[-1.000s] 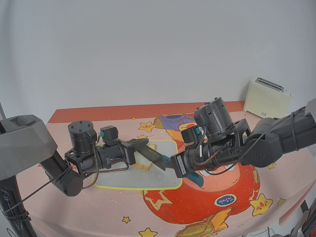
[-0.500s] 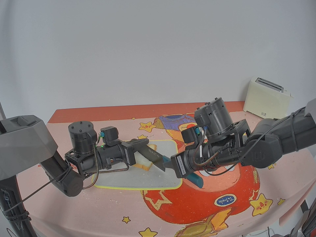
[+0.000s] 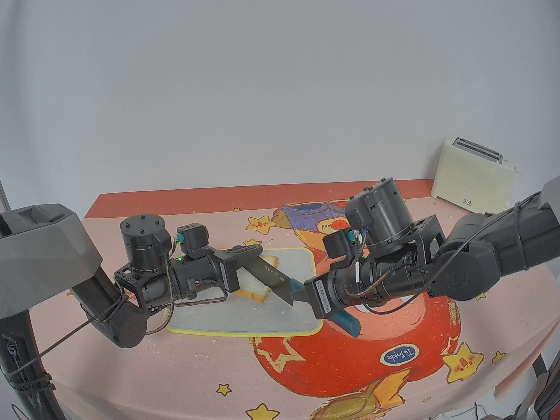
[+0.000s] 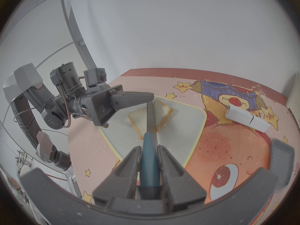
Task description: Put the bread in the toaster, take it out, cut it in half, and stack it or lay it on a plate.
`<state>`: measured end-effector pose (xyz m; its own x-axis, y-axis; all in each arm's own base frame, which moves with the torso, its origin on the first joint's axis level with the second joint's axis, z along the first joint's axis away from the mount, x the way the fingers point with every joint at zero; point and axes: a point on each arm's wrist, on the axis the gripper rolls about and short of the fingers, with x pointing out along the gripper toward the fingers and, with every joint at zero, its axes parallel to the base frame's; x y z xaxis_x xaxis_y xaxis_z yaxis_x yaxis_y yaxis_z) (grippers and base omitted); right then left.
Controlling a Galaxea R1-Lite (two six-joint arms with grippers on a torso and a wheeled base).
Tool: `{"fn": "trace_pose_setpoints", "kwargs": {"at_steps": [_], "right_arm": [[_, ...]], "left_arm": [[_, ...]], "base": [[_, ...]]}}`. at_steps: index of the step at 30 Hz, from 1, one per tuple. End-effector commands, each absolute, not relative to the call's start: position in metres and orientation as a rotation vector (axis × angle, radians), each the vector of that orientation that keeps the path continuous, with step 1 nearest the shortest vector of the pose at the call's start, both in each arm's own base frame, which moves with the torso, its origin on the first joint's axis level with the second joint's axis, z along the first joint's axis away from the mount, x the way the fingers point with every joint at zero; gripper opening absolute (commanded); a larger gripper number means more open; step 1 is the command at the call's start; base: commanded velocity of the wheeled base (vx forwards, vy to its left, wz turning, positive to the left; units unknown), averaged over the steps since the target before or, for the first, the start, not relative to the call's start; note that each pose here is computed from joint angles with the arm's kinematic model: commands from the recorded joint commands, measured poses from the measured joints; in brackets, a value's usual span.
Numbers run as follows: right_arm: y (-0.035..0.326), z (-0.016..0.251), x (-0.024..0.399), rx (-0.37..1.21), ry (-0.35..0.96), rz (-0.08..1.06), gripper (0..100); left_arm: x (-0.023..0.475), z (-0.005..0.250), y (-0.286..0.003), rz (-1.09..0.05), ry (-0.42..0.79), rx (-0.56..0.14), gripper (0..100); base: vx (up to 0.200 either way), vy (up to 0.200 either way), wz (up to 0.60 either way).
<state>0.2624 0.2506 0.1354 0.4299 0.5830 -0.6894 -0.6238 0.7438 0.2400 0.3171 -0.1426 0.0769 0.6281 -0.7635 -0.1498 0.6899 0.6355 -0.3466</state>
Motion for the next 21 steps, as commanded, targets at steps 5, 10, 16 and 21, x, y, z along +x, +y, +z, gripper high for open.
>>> {"fn": "trace_pose_setpoints", "kwargs": {"at_steps": [5, 10, 16, 21], "right_arm": [[0.254, 0.150, 0.266, -0.038, 0.791, 0.766, 0], [0.255, 0.156, 0.268, -0.030, 0.771, 0.769, 0], [0.251, 0.144, 0.264, -0.042, 0.810, 0.758, 0], [0.249, 0.135, 0.263, -0.050, 0.836, 0.750, 0]], "left_arm": [[0.319, 0.072, -0.142, -0.836, 0.311, -0.269, 0], [0.318, 0.071, -0.141, -0.834, 0.314, -0.270, 0], [0.318, 0.075, -0.142, -0.841, 0.303, -0.269, 0], [0.319, 0.078, -0.143, -0.844, 0.292, -0.268, 0]], "base": [[0.000, 0.000, 0.00], [0.000, 0.000, 0.00], [0.000, 0.000, 0.00], [0.000, 0.000, 0.00]]}}
